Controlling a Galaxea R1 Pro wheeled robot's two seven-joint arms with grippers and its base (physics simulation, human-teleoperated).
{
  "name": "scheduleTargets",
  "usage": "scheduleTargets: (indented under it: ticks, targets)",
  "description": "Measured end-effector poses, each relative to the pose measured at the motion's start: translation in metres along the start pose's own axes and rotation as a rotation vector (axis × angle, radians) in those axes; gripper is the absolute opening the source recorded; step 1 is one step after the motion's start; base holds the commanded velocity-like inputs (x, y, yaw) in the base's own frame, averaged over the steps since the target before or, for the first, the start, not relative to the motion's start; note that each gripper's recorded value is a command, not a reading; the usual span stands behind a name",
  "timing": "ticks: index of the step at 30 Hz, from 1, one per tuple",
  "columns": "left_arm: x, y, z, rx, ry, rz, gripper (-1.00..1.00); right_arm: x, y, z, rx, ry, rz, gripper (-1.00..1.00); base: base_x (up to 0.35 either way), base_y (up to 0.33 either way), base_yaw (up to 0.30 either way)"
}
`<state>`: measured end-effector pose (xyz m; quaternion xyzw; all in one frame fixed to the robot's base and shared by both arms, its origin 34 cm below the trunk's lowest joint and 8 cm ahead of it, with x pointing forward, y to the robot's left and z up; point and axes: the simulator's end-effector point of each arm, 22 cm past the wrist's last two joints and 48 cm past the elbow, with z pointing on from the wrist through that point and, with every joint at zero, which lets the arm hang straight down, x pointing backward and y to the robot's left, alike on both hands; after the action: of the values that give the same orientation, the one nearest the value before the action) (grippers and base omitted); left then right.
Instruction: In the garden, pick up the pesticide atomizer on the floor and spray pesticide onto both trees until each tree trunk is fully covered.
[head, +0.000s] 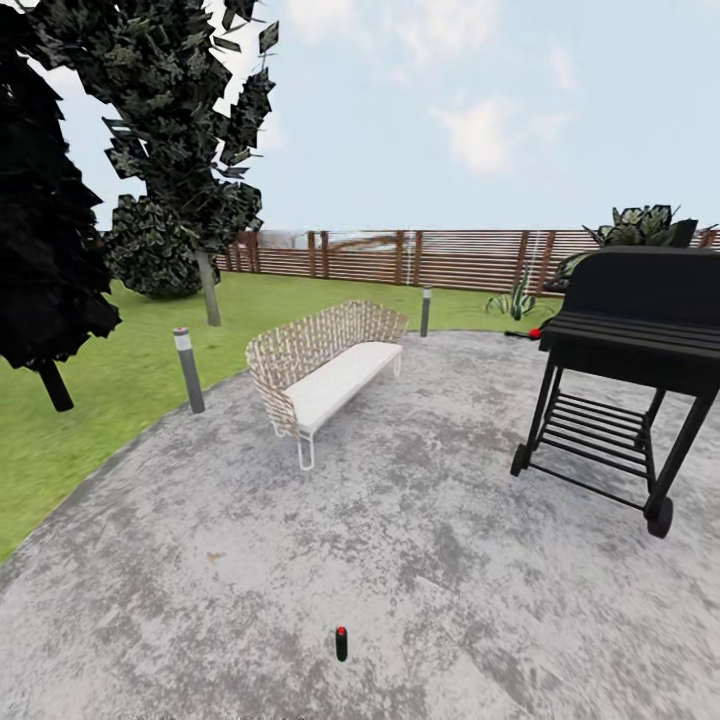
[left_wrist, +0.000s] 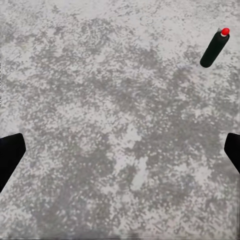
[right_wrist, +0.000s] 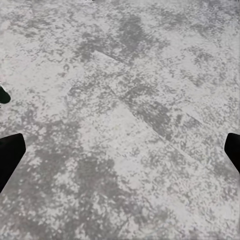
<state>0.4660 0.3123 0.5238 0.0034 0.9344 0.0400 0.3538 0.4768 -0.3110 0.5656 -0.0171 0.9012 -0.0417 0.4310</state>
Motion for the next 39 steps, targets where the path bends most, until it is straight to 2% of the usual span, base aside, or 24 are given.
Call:
scheduleTargets:
  ticks: [20, 39]
  targets:
    - [0.0052, 0.0004, 0.0001, -0.002, 0.012, 0.000, 1.00, 0.0046, 0.0017, -0.0001, -0.004, 0.011, -0.003, 1.00, 0.086, -0.274, 0.270]
    - [0.0057, 0.0003, 0.0004, -0.002, 0.013, 0.000, 1.00, 0.0035, 0.0063, 0.0003, -0.016, 0.010, -0.004, 1.00, 0.104, -0.274, 0.035]
